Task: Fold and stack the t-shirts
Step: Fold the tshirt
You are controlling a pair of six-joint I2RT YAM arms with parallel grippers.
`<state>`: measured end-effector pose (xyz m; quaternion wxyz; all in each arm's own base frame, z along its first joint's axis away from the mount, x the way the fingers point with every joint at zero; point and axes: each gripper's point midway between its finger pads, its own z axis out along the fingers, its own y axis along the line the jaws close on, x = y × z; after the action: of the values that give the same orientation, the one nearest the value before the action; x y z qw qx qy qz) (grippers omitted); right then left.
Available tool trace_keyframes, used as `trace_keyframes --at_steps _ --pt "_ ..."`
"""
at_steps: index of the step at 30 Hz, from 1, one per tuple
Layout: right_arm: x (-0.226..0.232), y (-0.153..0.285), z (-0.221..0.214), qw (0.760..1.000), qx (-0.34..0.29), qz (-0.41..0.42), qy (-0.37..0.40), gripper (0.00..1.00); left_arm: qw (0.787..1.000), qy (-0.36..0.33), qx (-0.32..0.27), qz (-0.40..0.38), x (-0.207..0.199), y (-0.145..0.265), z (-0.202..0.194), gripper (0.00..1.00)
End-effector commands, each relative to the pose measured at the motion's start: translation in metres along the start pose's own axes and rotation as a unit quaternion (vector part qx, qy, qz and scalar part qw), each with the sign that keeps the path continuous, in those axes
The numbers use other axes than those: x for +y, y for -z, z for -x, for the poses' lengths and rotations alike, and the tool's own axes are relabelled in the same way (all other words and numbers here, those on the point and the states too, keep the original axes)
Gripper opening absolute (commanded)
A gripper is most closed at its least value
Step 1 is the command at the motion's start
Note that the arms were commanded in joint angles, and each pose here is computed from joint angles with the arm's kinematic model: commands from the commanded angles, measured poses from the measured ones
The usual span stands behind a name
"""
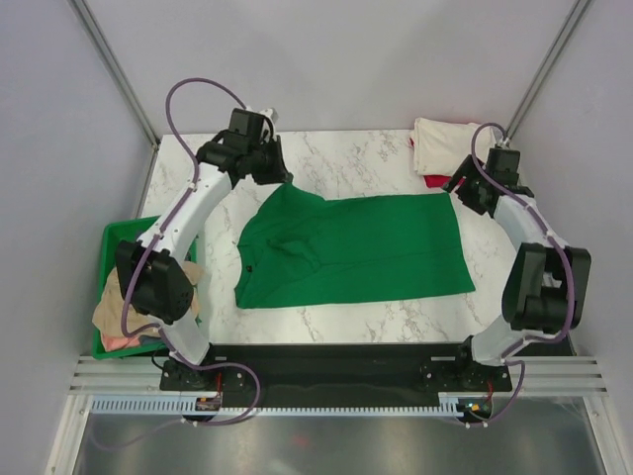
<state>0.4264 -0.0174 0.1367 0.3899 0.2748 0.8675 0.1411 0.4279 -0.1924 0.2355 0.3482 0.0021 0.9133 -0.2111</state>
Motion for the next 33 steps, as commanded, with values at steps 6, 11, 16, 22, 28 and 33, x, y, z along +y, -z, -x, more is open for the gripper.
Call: trace_keyframes --at_steps 6,11,16,22,28,33 --pt "-0.029 -0.076 0.041 0.995 -0.03 -0.094 0.027 0.7 0.996 -0.051 0.062 0.023 0.003 0.003 -0.055 0.05" --pt "-0.034 -0.108 0.037 0.995 -0.02 -0.093 0.032 0.67 0.996 -0.054 0.069 0.025 0.006 0.001 -0.057 0.05" --pt "-0.035 -0.132 0.031 0.996 -0.008 -0.086 0.032 0.65 0.996 -0.052 0.072 0.031 0.009 0.0 -0.06 0.04" --pt "-0.03 -0.15 0.011 0.996 0.009 -0.082 0.035 0.57 0.996 -0.046 0.069 0.031 0.008 0.003 -0.059 0.04" --pt "-0.035 -0.153 -0.002 0.996 0.015 -0.086 0.036 0.26 0.996 -0.044 0.072 0.041 0.014 -0.001 -0.061 0.04" --pt "-0.031 -0.149 0.0 0.996 0.014 -0.079 0.04 0.0 0.995 -0.051 0.055 0.063 0.021 0.003 -0.054 0.03"
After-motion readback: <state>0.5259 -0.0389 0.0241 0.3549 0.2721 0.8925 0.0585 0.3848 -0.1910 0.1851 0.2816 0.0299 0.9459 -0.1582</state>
